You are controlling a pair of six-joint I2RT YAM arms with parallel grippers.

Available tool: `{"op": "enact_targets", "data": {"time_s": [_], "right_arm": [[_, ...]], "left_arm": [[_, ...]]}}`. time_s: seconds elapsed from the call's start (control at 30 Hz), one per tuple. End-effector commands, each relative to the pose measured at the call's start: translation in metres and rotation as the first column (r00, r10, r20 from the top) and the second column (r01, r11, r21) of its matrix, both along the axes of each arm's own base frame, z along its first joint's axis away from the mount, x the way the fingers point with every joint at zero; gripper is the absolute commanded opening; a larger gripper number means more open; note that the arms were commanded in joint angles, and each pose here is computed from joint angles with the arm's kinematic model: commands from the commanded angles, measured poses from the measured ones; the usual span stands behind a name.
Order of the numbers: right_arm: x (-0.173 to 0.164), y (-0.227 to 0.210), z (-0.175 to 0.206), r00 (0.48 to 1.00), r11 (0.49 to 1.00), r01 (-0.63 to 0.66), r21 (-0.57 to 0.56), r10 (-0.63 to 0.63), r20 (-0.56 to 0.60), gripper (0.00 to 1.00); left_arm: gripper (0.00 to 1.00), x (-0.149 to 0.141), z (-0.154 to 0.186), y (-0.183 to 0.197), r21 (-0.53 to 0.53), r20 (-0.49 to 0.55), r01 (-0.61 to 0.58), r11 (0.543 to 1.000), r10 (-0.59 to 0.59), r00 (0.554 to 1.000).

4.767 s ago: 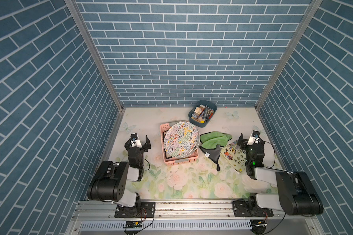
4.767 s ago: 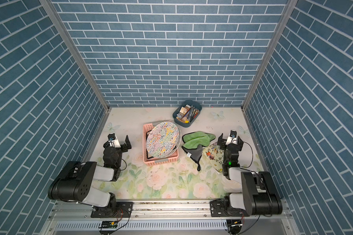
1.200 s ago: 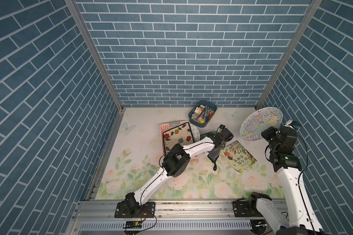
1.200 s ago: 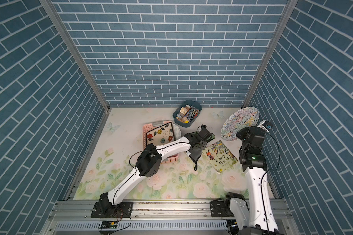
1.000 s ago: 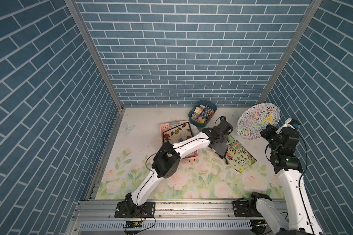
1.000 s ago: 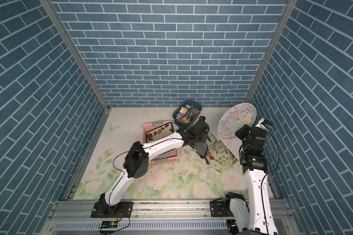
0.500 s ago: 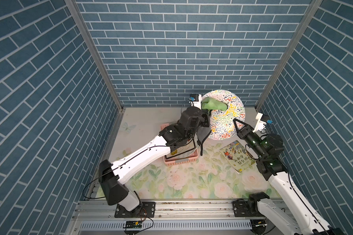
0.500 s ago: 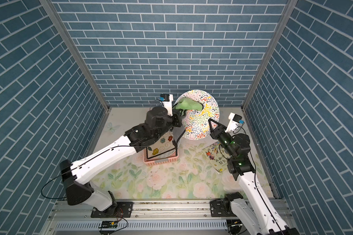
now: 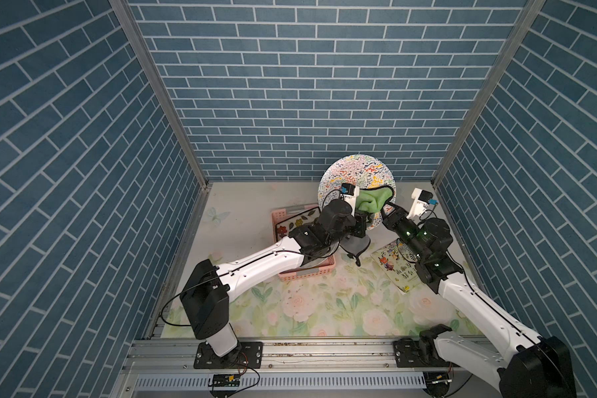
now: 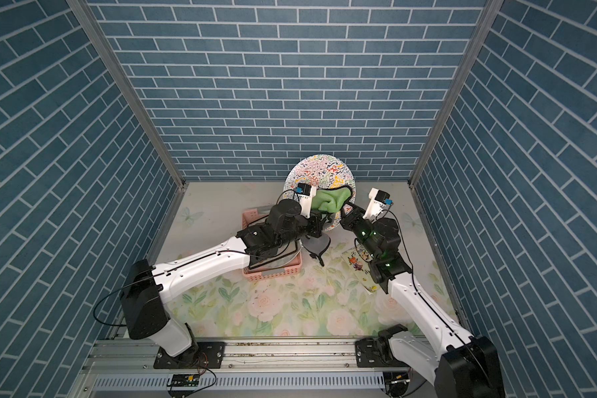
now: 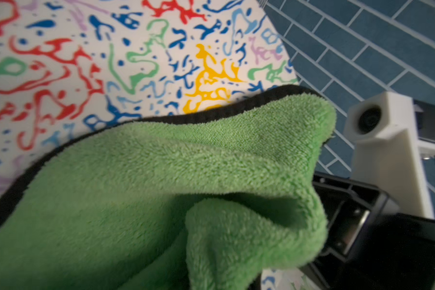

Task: Wipe the wet plate dry
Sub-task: Wipe the plate with towel.

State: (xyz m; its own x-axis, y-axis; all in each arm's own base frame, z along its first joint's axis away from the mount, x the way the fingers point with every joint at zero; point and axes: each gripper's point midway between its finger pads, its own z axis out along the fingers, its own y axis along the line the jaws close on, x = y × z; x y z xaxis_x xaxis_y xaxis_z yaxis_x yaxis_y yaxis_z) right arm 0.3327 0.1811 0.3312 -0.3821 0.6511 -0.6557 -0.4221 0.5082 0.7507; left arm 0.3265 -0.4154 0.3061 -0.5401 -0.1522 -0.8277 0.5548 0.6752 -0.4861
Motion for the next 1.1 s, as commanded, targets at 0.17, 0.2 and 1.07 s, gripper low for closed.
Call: {"op": "enact_targets", "data": {"time_s": [0.17,0.2,1.07], "right_arm": [[-0.039,-0.02,0.111,0.974,0.964,-0.047,0.261,-0.014,0.227,0.0],[-0.038,-0.015,0.113,0.971,0.962,-0.074,0.264,0.009,0.238,0.0],[-0.083,0.049,0.146,0.835,0.944,-0.33,-0.006,0.295,0.464,0.0]], "left_arm": [[0.0,0.009,-0.022,0.03,-0.023,-0.041,0.006,1.0,-0.007,0.999],[0.0,-0.009,-0.028,0.008,0.003,-0.033,0.081,0.997,-0.081,0.996],[0.0,0.085,0.019,0.167,-0.143,-0.038,-0.326,0.935,0.324,0.945]]}}
